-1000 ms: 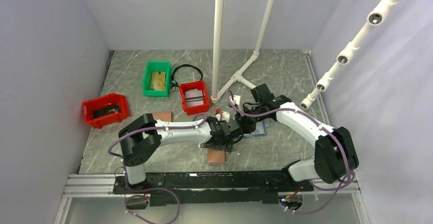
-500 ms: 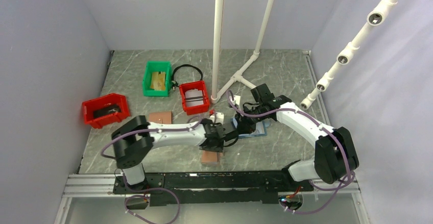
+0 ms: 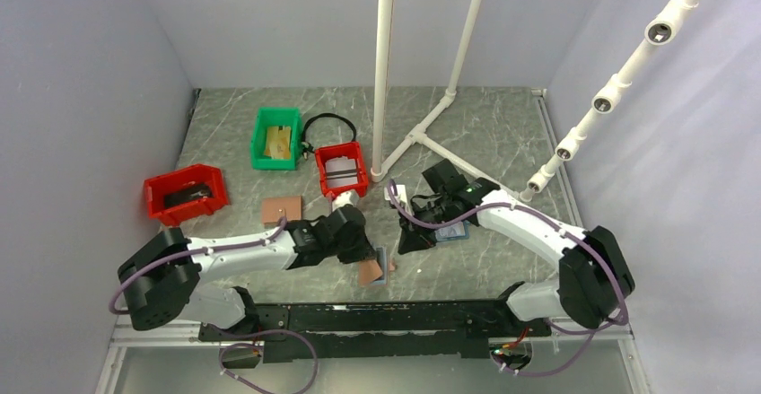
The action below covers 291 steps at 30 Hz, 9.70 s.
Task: Take the credit cards out of the card holder
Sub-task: Open the card holder at the center of the board, then remove the credit card from the card holder.
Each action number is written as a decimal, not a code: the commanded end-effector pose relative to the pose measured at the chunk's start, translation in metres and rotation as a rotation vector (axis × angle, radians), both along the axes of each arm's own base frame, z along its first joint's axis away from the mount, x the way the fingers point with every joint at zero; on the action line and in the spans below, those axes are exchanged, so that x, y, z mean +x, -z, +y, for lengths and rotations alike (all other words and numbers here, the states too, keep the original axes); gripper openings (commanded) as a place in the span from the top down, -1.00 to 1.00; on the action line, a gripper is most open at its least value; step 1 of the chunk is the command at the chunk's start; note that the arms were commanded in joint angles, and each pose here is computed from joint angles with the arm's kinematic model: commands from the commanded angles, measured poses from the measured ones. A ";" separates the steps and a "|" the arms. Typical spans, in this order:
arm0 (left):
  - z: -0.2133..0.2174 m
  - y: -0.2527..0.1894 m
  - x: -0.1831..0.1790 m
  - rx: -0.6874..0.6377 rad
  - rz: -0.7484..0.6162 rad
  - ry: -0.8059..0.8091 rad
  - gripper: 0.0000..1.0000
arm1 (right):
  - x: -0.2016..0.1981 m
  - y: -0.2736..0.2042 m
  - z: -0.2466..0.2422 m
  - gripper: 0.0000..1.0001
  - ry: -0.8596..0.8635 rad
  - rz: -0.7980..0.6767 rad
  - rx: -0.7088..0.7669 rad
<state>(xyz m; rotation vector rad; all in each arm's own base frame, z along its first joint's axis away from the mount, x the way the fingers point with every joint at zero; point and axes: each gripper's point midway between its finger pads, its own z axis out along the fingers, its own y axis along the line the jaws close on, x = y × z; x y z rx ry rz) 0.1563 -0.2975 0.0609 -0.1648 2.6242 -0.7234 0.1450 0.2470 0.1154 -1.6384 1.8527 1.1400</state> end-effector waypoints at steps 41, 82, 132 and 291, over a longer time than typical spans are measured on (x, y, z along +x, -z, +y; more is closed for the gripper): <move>0.095 -0.030 -0.021 -0.043 -0.011 -0.004 -0.30 | 0.003 0.082 0.039 0.58 0.135 0.231 -0.327; 0.033 -0.015 -0.024 -0.284 0.079 0.134 0.32 | -0.003 0.077 0.041 0.47 0.108 0.260 -0.308; -0.018 -0.036 -0.002 -0.494 0.039 0.198 -0.03 | 0.014 0.063 0.034 0.38 0.166 0.256 -0.272; -0.016 0.043 0.001 -0.381 0.154 0.034 0.33 | 0.019 0.105 0.011 0.74 0.294 0.529 -0.399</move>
